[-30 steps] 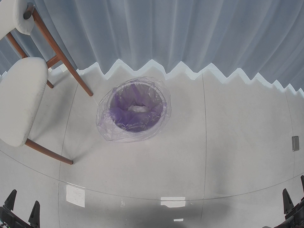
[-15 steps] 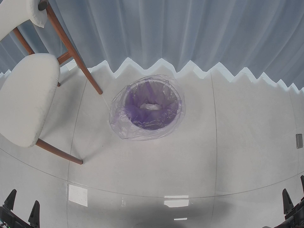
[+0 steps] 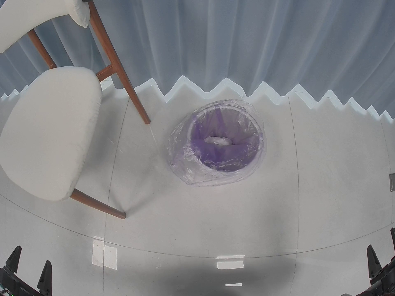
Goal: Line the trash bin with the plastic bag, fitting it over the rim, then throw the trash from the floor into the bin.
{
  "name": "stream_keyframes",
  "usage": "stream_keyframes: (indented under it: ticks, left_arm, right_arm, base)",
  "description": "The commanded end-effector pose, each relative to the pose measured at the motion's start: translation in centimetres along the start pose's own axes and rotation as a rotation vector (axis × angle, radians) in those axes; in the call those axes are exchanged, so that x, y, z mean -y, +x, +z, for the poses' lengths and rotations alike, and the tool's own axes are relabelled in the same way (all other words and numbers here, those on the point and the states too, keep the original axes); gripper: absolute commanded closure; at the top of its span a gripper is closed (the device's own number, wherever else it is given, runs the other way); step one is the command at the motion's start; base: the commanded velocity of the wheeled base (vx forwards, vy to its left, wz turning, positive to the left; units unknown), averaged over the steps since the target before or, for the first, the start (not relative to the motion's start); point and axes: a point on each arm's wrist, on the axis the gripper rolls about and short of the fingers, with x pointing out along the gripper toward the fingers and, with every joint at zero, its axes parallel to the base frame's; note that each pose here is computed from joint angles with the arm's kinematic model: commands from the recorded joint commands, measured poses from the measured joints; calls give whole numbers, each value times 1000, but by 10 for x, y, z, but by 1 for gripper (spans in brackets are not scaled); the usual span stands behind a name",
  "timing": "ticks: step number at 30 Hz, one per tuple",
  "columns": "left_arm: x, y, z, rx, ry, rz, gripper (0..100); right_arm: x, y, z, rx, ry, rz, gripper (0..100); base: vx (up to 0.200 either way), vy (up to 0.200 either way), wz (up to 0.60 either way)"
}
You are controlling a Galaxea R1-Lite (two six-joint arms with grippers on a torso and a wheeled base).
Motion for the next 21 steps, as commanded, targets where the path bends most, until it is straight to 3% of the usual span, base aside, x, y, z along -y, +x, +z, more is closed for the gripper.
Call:
stream_keyframes:
  ticks: [1,7,17,21]
  left_arm:
    - [0,1,-4,-8,0,1,0]
    - [0,0,-4,0,3,-4,0]
    - [0,0,-4,-2,3,-4,0]
    - [0,0,-4,-2,2,-4,0]
  right_arm:
    - [0,0,-5,-3,0,0,0]
    - [0,0,-5,-3,-5,0,0]
    - [0,0,-5,-3,-2,-23,0]
    - [0,0,-5,-3,1,-18,0]
  base:
    - [200,0,0]
    - [200,0,0]
    - [0,0,0]
    - [0,0,-600]
